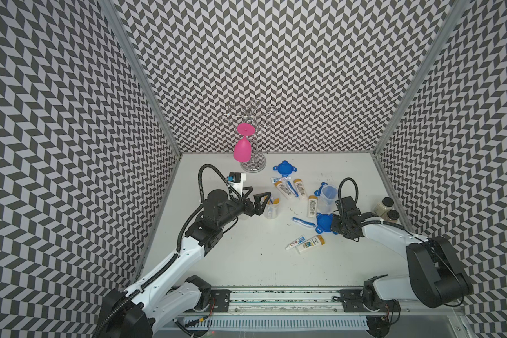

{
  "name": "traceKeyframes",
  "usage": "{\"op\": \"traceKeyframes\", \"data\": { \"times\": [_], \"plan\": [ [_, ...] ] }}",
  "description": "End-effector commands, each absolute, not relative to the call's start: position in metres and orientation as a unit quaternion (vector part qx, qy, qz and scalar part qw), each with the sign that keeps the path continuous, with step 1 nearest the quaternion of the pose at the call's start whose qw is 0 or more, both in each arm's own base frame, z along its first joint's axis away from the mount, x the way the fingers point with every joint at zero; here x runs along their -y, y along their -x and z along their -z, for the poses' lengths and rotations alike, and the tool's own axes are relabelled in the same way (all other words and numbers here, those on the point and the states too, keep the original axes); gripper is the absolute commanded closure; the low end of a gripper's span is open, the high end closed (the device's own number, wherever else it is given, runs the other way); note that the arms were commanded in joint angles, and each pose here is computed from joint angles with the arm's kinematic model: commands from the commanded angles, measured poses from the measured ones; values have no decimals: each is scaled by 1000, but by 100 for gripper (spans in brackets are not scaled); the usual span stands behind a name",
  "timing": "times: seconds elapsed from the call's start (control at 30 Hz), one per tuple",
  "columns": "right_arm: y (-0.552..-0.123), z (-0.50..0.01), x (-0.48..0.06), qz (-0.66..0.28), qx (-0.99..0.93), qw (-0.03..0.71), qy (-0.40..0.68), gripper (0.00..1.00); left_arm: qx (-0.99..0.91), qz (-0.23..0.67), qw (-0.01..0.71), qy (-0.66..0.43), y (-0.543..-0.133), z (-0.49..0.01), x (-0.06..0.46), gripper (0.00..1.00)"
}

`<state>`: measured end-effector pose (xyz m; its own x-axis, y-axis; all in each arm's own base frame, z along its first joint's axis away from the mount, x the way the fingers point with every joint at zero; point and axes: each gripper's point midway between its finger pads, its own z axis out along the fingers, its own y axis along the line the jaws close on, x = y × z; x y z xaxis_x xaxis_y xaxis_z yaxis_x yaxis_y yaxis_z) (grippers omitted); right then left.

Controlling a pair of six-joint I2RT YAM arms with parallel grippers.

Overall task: Pack away toiletry kits
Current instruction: Move the lid to the center of the board.

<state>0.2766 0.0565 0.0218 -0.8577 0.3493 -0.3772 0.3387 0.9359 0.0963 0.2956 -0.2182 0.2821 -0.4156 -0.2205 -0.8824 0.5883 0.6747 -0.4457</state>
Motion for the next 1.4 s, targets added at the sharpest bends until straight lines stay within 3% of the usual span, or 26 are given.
{"op": "traceKeyframes", "data": {
  "times": [0.0,0.73,0.97,1.07,1.37],
  "plan": [
    [-238,1,-53,21,-977,124,-171,43,-724,394,552,-129,-296,-309,218,0],
    [-182,3,-134,-69,-997,31,-27,43,-735,373,553,-122,-300,-293,211,0],
    [-193,-9,-156,-91,-994,61,29,39,-747,366,542,-118,-299,-278,207,0],
    [-196,-15,-160,-95,-992,74,44,34,-752,367,535,-119,-296,-271,207,1],
    [-211,-39,-165,-108,-988,104,37,0,-750,375,530,-128,-292,-268,211,1]
  ]
}}
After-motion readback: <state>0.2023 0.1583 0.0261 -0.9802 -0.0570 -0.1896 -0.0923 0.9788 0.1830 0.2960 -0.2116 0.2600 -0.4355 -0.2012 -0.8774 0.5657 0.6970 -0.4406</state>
